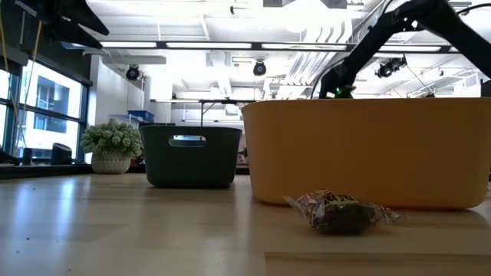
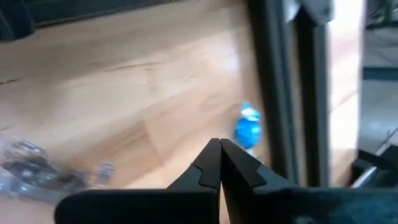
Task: Sort candy
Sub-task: Put the blue lollipop into the orange bin
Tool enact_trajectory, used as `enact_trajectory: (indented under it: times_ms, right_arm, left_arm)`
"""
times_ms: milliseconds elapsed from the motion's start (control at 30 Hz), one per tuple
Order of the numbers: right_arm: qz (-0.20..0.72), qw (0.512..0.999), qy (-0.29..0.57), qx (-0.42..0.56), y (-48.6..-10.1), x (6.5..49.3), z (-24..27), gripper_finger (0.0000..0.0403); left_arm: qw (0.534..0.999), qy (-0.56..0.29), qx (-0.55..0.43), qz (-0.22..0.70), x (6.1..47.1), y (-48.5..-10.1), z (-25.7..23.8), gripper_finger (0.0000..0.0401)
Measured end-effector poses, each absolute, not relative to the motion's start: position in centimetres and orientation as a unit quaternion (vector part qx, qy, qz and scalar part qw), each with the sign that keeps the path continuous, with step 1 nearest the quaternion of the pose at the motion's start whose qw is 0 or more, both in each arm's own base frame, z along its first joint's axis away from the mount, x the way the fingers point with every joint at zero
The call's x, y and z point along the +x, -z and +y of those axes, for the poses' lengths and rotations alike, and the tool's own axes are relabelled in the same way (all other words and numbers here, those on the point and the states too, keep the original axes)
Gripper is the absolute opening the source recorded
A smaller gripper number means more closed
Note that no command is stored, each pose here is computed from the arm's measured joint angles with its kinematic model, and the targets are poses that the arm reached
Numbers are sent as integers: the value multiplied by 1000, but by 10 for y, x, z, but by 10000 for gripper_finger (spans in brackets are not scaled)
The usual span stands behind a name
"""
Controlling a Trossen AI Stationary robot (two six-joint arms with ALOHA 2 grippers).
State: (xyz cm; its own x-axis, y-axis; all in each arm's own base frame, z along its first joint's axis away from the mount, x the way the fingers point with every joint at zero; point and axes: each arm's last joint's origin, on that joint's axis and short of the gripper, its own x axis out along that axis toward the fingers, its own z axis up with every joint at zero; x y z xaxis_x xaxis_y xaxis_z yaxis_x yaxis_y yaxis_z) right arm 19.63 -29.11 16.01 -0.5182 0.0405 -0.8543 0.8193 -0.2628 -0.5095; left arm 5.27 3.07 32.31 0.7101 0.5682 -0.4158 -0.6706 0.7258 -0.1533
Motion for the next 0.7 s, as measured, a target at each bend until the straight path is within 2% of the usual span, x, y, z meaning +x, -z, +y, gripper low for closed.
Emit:
enact_trajectory:
  times_ms: [333,700]
  right_arm:
    - [532,290,684,407,-195,172,-292,0]
    - [559,334,639,408,-196,170,-296,0]
  left_arm:
    - [919,-317,-154,176,53,-323,30,239]
    - [924,-298,-164,177,54,-323,29,239]
